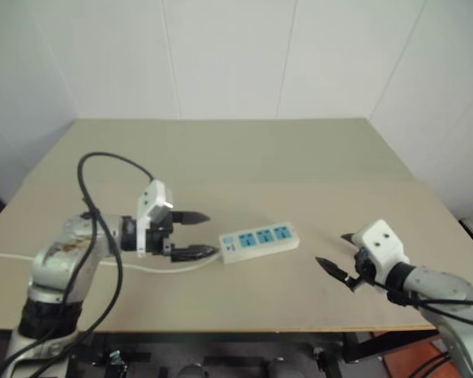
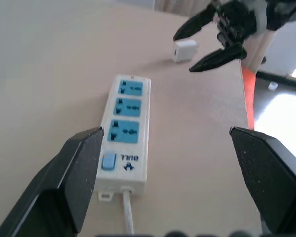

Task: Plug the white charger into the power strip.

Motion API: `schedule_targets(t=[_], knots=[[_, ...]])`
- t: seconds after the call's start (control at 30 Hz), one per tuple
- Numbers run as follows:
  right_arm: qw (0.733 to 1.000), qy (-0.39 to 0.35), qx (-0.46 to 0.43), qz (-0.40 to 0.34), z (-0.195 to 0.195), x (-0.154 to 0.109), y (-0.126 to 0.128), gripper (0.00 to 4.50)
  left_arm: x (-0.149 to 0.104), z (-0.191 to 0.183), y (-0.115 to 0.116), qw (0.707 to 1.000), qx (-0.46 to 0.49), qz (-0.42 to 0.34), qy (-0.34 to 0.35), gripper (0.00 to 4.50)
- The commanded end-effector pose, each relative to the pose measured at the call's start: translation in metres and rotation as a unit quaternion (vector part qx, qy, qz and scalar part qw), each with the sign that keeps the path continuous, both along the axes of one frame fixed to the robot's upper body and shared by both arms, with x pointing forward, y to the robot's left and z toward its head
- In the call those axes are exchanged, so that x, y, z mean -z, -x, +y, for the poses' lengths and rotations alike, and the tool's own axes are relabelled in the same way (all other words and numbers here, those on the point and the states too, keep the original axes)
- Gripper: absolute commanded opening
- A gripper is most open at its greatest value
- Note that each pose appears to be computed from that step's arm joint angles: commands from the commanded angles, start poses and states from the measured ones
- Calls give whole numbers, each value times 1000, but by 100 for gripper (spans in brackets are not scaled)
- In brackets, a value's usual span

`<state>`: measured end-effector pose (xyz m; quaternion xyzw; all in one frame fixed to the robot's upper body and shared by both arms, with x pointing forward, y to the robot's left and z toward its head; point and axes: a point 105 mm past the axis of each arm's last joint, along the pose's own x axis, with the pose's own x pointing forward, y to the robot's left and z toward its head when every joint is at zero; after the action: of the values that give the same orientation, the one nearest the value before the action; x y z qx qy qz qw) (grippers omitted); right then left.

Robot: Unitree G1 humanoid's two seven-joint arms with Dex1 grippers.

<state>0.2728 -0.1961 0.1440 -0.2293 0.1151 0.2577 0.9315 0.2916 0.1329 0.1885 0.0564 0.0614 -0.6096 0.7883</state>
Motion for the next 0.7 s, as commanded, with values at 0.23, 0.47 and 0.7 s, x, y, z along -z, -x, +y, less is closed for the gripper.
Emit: schedule_targets(t=[0.23, 0.47, 0.7], knots=[[998, 2, -18, -57, 12, -22, 0, 450, 3, 4, -39, 978, 34, -102, 179, 446], [999, 13, -1, -50, 9, -16, 5, 450, 41, -1, -56, 984, 74, -134, 88, 446], [999, 17, 10, -49, 8, -13, 13, 450, 71, -14, -57, 988, 57, -119, 86, 446]])
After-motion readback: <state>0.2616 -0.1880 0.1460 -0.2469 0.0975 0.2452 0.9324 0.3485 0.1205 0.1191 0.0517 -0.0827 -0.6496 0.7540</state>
